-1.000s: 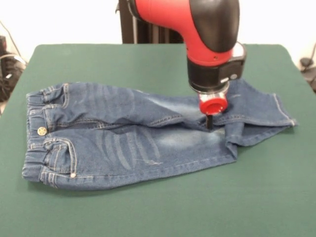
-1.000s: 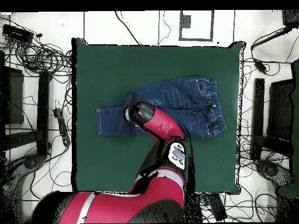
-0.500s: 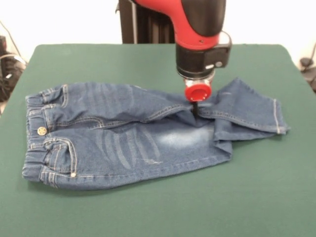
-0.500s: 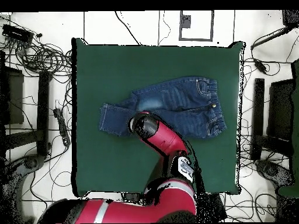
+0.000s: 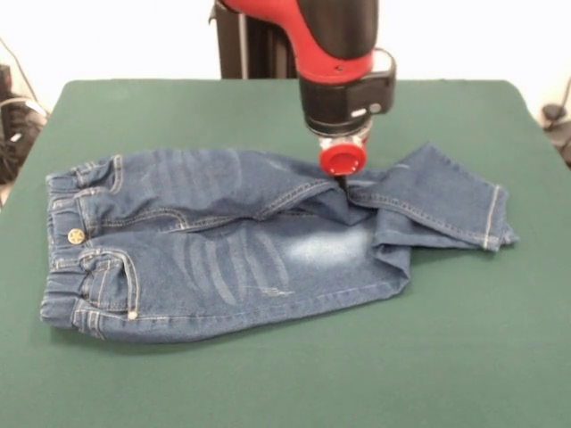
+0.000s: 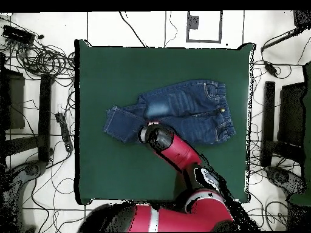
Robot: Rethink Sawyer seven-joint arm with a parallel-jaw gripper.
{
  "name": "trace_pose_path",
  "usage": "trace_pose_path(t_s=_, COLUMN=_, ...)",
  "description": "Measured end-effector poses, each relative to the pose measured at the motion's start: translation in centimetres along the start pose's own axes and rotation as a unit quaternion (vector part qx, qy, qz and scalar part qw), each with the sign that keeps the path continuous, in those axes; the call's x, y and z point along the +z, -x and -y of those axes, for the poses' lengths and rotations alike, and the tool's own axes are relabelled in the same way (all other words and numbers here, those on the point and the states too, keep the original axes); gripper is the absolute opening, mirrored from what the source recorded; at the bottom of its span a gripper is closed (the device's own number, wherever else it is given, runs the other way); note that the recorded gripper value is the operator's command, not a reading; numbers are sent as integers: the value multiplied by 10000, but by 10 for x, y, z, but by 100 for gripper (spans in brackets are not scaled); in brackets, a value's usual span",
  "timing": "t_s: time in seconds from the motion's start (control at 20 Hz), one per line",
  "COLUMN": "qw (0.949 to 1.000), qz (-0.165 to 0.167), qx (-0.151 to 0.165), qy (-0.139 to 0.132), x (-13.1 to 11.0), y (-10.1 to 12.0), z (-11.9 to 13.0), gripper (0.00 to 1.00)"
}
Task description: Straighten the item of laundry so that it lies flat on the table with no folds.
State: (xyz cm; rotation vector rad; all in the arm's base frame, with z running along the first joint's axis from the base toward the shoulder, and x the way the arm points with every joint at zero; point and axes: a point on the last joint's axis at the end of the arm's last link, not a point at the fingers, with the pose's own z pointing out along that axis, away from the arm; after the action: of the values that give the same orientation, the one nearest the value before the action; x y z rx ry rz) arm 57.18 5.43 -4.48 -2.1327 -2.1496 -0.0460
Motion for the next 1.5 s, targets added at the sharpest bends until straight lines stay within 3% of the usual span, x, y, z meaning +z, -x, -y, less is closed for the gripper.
trace_pose_path(t_s=0.35, qw=9981, qz=-565, qx=204, qy=121, x=1, y=4, z=2, gripper=100)
trace_pose_path(t_s=0.45, qw=9963, qz=-807, qx=271, qy=106, x=1, y=-2, z=3, gripper=100)
trace_pose_path(t_s=0.65, qw=9954, qz=-945, qx=138, qy=-19, x=0, y=-21, z=7, gripper=100)
trace_pose_path(t_s=0.8, qw=9966, qz=-798, qx=-67, qy=-173, x=1, y=-33, z=14, gripper=100)
trace_pose_path(t_s=0.9, qw=9976, qz=-505, qx=-365, qy=-315, x=1, y=-45, z=21, gripper=100)
trace_pose_path(t_s=1.15, qw=9917, qz=133, qx=-1143, qy=-581, x=-16, y=-68, z=19, gripper=100)
trace_pose_path(t_s=1.35, qw=9885, qz=142, qx=-1331, qy=-702, x=-40, y=-71, z=0, gripper=100)
trace_pose_path(t_s=1.5, qw=9894, qz=72, qx=-1293, qy=-651, x=-53, y=-62, z=-20, gripper=100)
